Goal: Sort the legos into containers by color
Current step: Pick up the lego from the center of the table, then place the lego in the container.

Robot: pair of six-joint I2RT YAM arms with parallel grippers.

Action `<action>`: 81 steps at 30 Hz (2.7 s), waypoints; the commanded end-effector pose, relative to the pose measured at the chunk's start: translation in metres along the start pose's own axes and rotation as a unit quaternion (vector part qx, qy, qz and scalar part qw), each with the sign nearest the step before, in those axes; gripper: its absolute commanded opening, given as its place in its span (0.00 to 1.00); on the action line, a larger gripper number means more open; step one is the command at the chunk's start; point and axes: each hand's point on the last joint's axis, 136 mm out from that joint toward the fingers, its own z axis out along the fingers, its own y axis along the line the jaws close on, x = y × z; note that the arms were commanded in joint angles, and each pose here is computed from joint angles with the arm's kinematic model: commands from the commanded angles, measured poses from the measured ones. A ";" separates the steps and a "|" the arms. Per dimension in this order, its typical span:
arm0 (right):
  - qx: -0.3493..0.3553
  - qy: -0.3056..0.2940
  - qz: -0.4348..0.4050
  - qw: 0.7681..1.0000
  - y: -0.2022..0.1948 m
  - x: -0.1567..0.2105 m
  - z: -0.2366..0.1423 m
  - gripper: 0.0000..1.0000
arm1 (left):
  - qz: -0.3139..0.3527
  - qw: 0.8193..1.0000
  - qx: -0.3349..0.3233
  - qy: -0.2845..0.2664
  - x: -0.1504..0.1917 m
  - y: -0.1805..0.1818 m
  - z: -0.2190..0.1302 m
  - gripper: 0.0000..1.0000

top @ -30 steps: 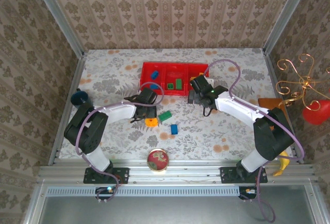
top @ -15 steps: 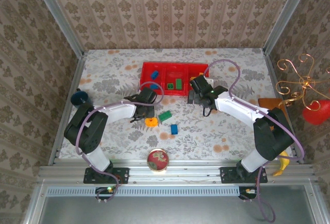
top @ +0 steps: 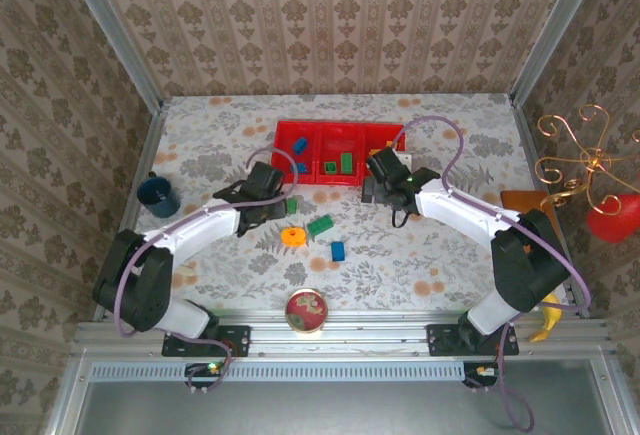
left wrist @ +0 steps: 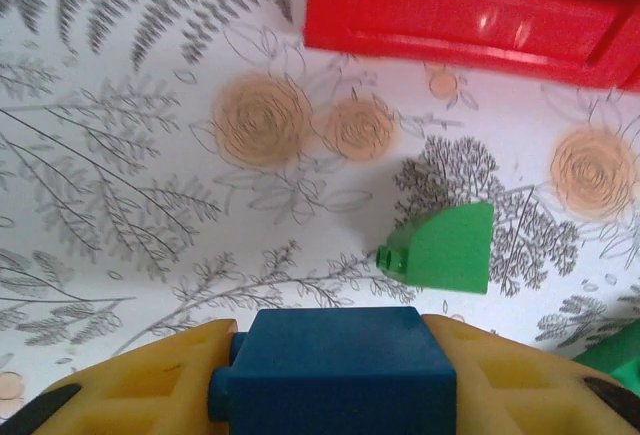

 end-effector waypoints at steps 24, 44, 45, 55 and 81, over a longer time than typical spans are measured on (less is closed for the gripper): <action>0.006 -0.028 0.013 1.000 -0.002 -0.008 -0.027 1.00 | 0.069 0.992 0.031 -0.100 -0.150 -0.050 0.024 0.31; 0.003 -0.026 0.007 1.000 0.005 -0.005 -0.025 1.00 | 0.076 0.993 0.037 -0.080 -0.169 -0.066 0.076 0.41; 0.002 -0.027 0.006 1.000 0.005 -0.005 -0.025 1.00 | 0.074 0.993 0.037 -0.080 -0.170 -0.066 0.075 0.44; -0.003 -0.032 -0.004 0.999 0.013 -0.005 -0.028 1.00 | 0.064 0.991 0.047 -0.104 -0.178 -0.066 0.051 0.63; -0.090 -0.024 -0.100 0.991 0.121 0.013 -0.032 1.00 | -0.053 0.977 -0.002 -0.208 -0.130 0.042 -0.083 1.00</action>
